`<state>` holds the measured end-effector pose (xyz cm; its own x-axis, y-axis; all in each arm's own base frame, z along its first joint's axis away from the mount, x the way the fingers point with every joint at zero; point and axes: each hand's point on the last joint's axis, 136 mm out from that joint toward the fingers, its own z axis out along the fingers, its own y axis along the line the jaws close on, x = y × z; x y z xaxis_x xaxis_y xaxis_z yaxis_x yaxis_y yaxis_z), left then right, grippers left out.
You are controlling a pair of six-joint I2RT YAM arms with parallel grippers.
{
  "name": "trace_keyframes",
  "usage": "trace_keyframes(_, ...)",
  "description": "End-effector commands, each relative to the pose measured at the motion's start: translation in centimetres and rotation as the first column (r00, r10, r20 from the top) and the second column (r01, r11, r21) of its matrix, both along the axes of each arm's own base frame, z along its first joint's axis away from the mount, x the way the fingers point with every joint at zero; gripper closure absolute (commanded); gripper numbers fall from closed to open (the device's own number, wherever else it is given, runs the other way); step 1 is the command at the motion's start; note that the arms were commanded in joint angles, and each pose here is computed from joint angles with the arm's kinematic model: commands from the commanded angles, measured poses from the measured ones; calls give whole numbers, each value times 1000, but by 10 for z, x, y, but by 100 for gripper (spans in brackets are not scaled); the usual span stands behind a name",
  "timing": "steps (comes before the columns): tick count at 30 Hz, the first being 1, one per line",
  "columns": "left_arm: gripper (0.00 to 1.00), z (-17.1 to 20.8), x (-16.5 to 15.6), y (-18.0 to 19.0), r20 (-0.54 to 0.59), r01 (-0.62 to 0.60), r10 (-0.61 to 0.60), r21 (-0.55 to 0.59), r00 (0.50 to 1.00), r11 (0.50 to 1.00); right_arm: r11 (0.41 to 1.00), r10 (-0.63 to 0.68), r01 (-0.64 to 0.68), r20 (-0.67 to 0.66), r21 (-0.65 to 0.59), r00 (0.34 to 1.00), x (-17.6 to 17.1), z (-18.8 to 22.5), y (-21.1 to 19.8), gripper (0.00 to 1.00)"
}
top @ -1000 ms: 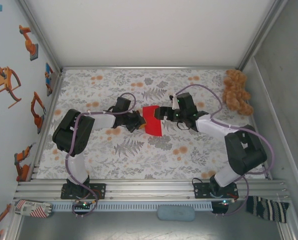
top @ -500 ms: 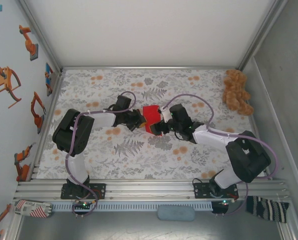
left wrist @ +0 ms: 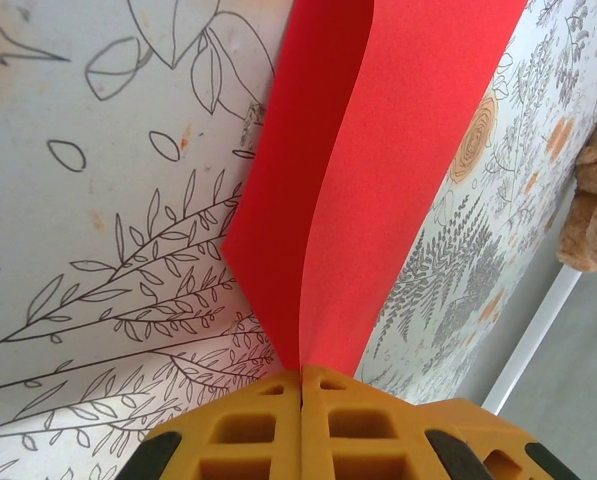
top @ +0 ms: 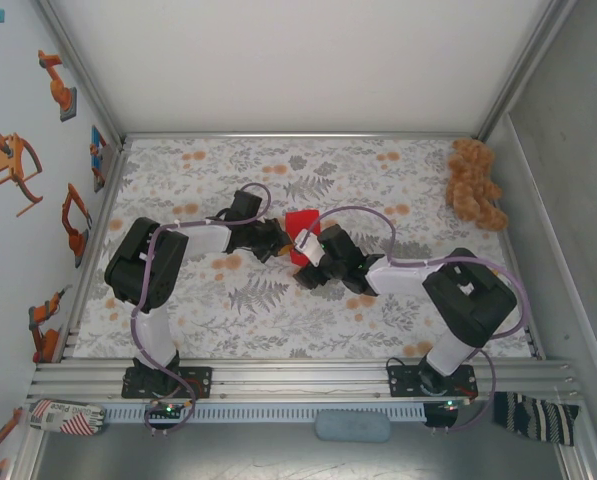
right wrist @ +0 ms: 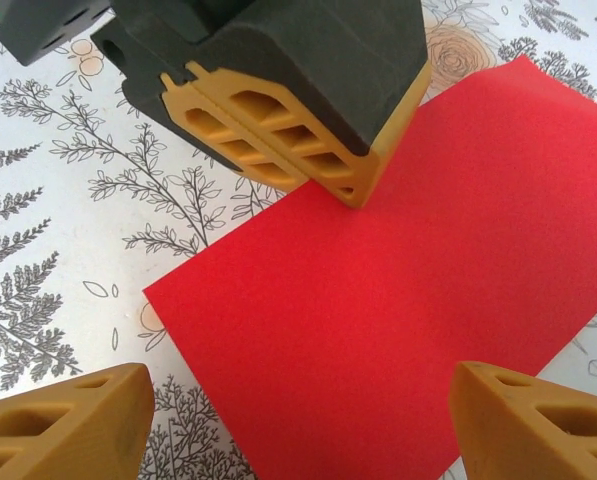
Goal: Fold a paper plane with a square sheet of paper (pick it up from the middle)
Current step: Third fold the triangle at the center of the table.
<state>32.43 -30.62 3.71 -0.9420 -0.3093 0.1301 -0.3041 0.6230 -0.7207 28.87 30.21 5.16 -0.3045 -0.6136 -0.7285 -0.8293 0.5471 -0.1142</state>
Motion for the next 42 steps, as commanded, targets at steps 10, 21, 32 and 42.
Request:
trace_keyframes(10,96,-1,1,-2,-29,1,-1,-9,1000,1000,1000,-4,5,89,-14,996,17,3,5,35)
trace_keyframes(21,96,-3,-1,-2,-34,5,-5,-6,999,1000,999,21,-23,55,29,998,8,14,10,52)
trace_keyframes(32,95,-3,-2,-3,-40,4,-5,-17,999,1000,997,35,-37,24,75,999,8,15,22,59)
trace_keyframes(42,93,-2,-2,-1,-43,-1,0,-13,999,1000,995,60,-60,-5,81,998,4,11,26,91)
